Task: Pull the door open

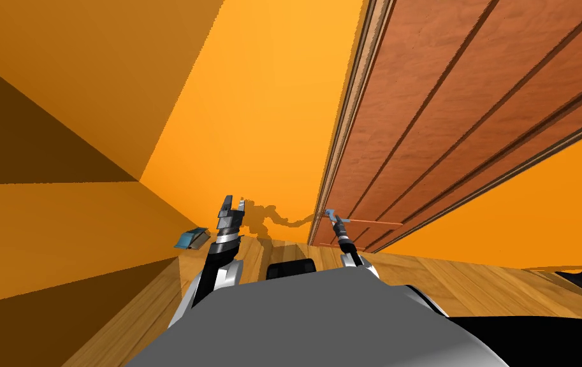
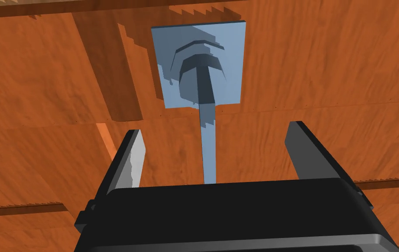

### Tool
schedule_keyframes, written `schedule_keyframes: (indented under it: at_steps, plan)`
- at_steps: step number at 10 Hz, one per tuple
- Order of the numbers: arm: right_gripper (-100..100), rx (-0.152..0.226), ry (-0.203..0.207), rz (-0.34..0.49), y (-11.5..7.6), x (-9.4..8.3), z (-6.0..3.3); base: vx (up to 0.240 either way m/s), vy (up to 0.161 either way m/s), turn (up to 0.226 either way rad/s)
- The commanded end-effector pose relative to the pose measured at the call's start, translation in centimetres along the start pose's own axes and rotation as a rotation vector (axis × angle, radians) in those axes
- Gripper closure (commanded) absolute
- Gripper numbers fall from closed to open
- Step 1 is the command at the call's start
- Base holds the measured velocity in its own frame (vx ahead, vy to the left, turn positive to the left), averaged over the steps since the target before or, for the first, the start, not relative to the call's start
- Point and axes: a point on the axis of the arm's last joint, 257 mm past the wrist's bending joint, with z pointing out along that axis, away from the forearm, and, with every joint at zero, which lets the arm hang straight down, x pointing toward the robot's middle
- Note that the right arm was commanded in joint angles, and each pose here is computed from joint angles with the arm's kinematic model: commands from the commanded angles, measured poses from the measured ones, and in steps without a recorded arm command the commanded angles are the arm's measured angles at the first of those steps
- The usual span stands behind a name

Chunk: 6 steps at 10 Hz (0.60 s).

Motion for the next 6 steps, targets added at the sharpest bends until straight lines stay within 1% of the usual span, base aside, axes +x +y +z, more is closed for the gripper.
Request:
schedule_keyframes:
  at_steps: [1,2,6]
  plan:
    - [-100,0.000,0.000,0.000,0.00,0.00,0.00,0.082,-0.010,0.037]
    - [100,0.000,0.000,0.000,0.00,0.00,0.00,-0.014,0.001,-0.033]
    - [100,0.000,0.000,0.000,0.00,0.00,0.00,-0.019,0.002,0.000]
